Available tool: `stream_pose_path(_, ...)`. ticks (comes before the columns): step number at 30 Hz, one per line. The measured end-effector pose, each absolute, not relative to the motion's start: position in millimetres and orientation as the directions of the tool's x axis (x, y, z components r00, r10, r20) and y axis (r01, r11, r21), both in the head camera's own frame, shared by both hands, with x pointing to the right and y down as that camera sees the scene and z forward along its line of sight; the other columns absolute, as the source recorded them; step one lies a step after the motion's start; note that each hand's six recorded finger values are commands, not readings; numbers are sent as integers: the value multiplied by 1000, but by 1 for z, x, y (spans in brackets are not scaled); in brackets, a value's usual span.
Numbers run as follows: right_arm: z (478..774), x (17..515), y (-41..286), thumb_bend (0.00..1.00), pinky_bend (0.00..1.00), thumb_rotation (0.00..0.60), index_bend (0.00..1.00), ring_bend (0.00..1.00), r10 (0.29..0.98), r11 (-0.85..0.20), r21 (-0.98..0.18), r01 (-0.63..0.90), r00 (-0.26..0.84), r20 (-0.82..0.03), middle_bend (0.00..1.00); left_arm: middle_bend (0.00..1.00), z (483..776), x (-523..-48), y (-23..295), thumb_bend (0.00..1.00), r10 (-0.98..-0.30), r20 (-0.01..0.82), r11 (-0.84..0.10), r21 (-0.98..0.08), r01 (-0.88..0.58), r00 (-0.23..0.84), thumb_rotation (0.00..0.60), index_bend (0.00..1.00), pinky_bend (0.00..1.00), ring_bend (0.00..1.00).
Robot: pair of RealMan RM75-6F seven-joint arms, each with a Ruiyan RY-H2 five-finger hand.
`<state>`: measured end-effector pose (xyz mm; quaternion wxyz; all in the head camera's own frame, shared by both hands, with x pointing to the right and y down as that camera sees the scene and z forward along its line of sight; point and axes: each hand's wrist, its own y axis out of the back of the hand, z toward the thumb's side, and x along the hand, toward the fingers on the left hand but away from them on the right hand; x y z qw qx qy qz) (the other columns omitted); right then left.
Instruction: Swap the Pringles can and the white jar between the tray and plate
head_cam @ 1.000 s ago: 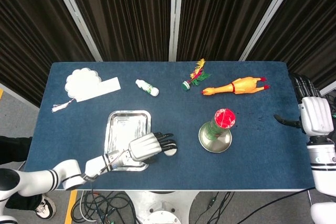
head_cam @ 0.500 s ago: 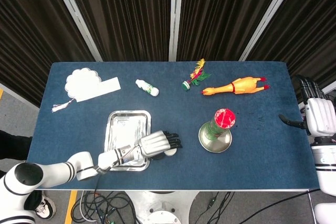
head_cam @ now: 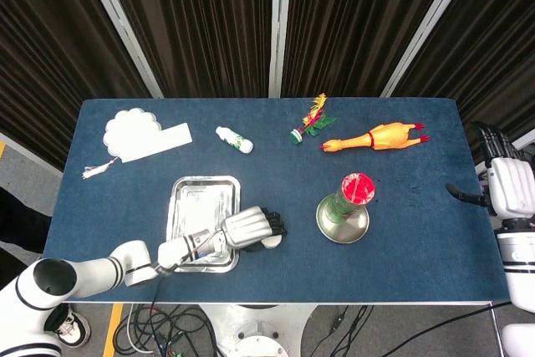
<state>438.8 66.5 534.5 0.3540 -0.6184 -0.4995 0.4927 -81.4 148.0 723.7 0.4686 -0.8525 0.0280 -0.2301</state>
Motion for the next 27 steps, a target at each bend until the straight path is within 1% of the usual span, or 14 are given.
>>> stream_pose_path(5, 535, 438, 66, 71, 142, 600, 0, 0, 967, -251, -931, 266, 17, -256, 51, 363, 722, -82, 148, 359, -269, 354, -555, -817, 157, 896, 600, 379, 516, 308)
stream_pose_path(7, 535, 438, 65, 71, 142, 600, 0, 0, 967, -248, -932, 262, 12, -254, 52, 371, 720, -82, 148, 359, -271, 348, -551, -821, 152, 897, 600, 391, 524, 316)
stream_pose_path(14, 531, 441, 65, 71, 142, 600, 0, 0, 970, -235, -936, 263, 0, -244, 52, 378, 711, -89, 147, 360, -289, 315, -534, -837, 121, 904, 600, 398, 531, 322)
stream_pose_path(18, 529, 441, 65, 71, 142, 600, 0, 0, 971, -233, -937, 259, 3, -240, 54, 378, 700, -110, 144, 360, -317, 311, -519, -848, 111, 896, 600, 397, 531, 322)
stream_pose_path(20, 529, 440, 65, 71, 142, 600, 0, 0, 970, -235, -937, 259, 6, -241, 55, 378, 697, -126, 143, 359, -336, 324, -512, -851, 117, 885, 600, 397, 531, 323)
stream_pose_path(22, 530, 438, 66, 71, 142, 600, 0, 0, 970, -237, -936, 260, 11, -243, 55, 378, 697, -149, 141, 359, -362, 354, -509, -850, 136, 862, 600, 398, 530, 323)
stream_pose_path(27, 532, 431, 67, 73, 142, 600, 0, 0, 969, -244, -934, 259, 23, -247, 55, 378, 707, -192, 135, 358, -446, 425, -537, -831, 145, 788, 600, 390, 530, 322)
